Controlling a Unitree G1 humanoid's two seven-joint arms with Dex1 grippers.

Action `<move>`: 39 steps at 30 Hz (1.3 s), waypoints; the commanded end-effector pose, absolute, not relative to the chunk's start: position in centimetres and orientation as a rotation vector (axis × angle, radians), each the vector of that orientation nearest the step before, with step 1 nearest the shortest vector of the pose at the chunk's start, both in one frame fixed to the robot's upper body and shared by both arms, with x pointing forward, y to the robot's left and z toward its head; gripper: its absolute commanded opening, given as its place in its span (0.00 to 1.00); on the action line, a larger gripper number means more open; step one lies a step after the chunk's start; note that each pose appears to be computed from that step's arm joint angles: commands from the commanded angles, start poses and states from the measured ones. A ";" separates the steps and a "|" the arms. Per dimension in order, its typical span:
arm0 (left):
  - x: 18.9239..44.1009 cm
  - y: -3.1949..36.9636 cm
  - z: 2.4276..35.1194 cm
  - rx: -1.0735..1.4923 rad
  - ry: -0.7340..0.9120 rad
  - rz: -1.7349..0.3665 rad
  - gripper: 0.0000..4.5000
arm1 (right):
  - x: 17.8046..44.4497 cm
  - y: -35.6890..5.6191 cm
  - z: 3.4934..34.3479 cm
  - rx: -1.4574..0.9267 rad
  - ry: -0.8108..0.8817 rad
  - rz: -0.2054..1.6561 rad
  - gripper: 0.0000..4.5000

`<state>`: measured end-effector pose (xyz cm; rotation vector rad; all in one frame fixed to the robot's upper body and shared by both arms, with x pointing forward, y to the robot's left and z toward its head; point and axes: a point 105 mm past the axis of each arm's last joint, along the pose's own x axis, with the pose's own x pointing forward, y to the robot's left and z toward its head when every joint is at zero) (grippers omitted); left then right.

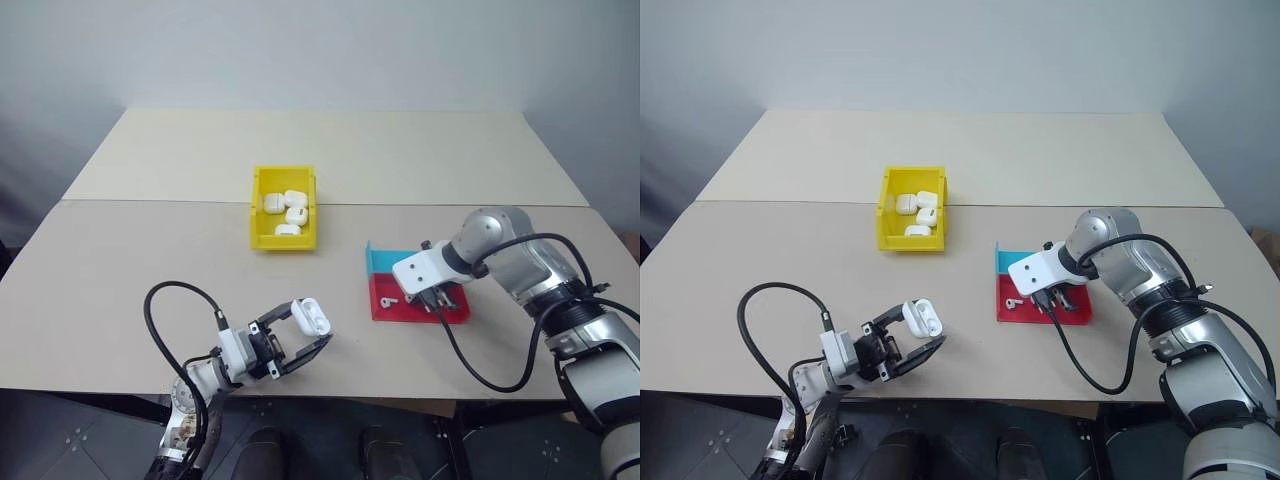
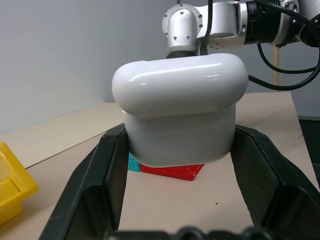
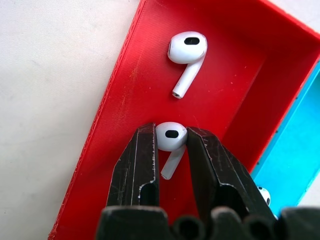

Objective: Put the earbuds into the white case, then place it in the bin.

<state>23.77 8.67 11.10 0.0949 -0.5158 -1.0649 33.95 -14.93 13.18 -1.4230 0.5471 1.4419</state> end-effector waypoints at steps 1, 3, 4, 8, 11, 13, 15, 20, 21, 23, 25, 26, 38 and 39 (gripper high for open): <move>23.8 8.6 11.9 0.079 -0.558 -1.080 0.62 | 33.7 -15.2 15.5 -1.397 0.481 1.389 0.14; 23.9 8.6 12.2 0.066 -0.579 -1.088 0.62 | 33.2 -15.3 16.9 -1.356 0.441 1.365 0.14; 23.9 8.6 12.2 0.061 -0.585 -1.090 0.62 | 33.0 -15.4 17.4 -1.340 0.428 1.356 0.14; 23.9 8.8 13.4 -0.006 -0.627 -1.113 0.62 | 31.6 -15.4 22.0 -1.131 0.240 1.293 0.14; 24.0 9.2 14.5 -0.062 -0.665 -1.134 0.62 | 30.8 -14.8 25.9 -0.864 -0.028 1.242 0.14; 24.0 9.6 15.3 -0.111 -0.656 -1.171 0.62 | 29.9 -14.9 28.5 -0.653 -0.245 1.180 0.14; 23.8 9.8 15.6 -0.146 -0.635 -1.232 0.62 | 28.2 -14.7 29.4 -0.525 -0.434 1.192 0.14; 23.9 9.7 15.5 -0.103 -0.552 -1.397 0.62 | 24.4 -12.9 29.4 -0.253 -0.684 1.271 0.14; 24.1 9.6 15.6 -0.094 -0.532 -1.418 0.62 | 24.1 -12.4 29.4 -0.214 -0.722 1.280 0.14; 24.4 9.3 15.8 -0.074 -0.509 -1.448 0.62 | 23.7 -11.5 29.1 -0.189 -0.745 1.301 0.14; 24.6 9.0 16.1 -0.045 -0.520 -1.488 0.62 | 23.7 -10.4 28.4 -0.189 -0.741 1.322 0.14; 24.7 8.9 16.3 -0.034 -0.524 -1.499 0.62 | 23.8 -9.8 28.1 -0.194 -0.738 1.338 0.14; 24.8 8.5 17.1 0.020 -0.529 -1.505 0.62 | 24.0 -6.5 25.4 -0.234 -0.734 1.449 0.14; 24.7 8.5 17.1 0.020 -0.531 -1.504 0.62 | 24.0 -6.4 25.2 -0.239 -0.735 1.450 0.14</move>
